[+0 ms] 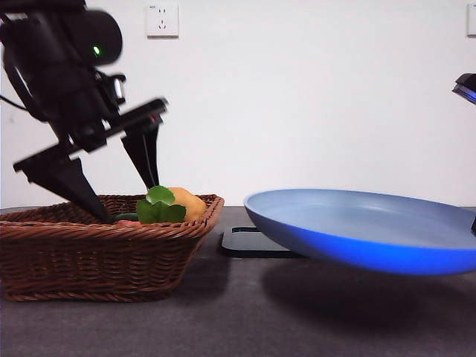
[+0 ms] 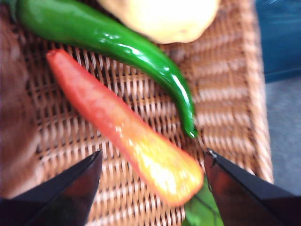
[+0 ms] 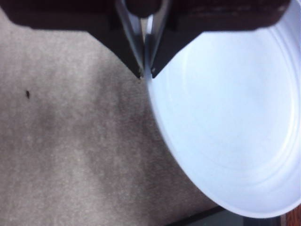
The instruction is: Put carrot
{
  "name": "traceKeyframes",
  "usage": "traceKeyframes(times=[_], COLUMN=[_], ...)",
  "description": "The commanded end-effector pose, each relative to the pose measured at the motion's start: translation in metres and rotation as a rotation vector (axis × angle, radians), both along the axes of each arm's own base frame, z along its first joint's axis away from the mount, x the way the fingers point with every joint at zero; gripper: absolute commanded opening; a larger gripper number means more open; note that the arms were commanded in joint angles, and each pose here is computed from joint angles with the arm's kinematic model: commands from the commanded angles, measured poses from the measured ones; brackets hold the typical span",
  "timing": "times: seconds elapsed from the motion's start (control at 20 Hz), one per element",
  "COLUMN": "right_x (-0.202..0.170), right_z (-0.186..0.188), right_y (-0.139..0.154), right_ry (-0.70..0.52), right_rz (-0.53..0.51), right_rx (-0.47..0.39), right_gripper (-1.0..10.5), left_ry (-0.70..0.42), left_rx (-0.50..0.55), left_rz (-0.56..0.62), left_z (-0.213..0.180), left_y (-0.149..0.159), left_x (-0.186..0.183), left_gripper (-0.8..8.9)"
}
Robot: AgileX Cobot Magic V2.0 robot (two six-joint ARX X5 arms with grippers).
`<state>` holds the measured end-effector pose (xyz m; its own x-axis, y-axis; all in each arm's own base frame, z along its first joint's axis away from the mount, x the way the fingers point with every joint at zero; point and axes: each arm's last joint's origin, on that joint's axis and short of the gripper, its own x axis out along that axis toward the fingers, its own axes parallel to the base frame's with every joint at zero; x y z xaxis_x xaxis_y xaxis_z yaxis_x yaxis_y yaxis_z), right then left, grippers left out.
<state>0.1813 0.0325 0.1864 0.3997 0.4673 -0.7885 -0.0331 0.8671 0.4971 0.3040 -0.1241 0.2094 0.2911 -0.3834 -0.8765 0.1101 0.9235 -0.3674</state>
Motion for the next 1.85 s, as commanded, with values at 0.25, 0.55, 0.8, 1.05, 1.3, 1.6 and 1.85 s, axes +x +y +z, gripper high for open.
traceKeyframes(times=[0.25, 0.55, 0.8, 1.05, 1.3, 1.6, 1.85], right_x=[0.004, 0.005, 0.005, 0.006, 0.006, 0.006, 0.006], right_z=[0.005, 0.005, 0.005, 0.006, 0.006, 0.006, 0.006], right_y=[0.001, 0.001, 0.001, 0.001, 0.001, 0.001, 0.001], right_ry=[-0.035, -0.041, -0.044, -0.064, -0.062, -0.06, -0.055], right_rz=[0.012, 0.012, 0.012, 0.012, 0.009, 0.011, 0.013], right_rx=[0.002, 0.002, 0.002, 0.005, 0.007, 0.008, 0.011], right_gripper=[0.0, 0.0, 0.0, 0.0, 0.0, 0.0, 0.0], left_ry=[0.088, 0.052, 0.179, -0.004, -0.161, -0.458, -0.353], left_rx=[0.016, 0.043, -0.219, -0.671, -0.279, 0.049, 0.1], left_rz=[0.015, -0.097, -0.336, -0.694, -0.826, -0.832, -0.866], left_z=[-0.029, -0.029, 0.017, 0.089, 0.084, 0.08, 0.041], left_y=[-0.008, -0.009, -0.001, -0.041, -0.122, -0.189, -0.205], left_x=[0.013, 0.012, 0.014, 0.016, -0.024, -0.064, -0.06], left_gripper=[3.7, 0.97, 0.97, 0.97, 0.98, 1.0, 1.0])
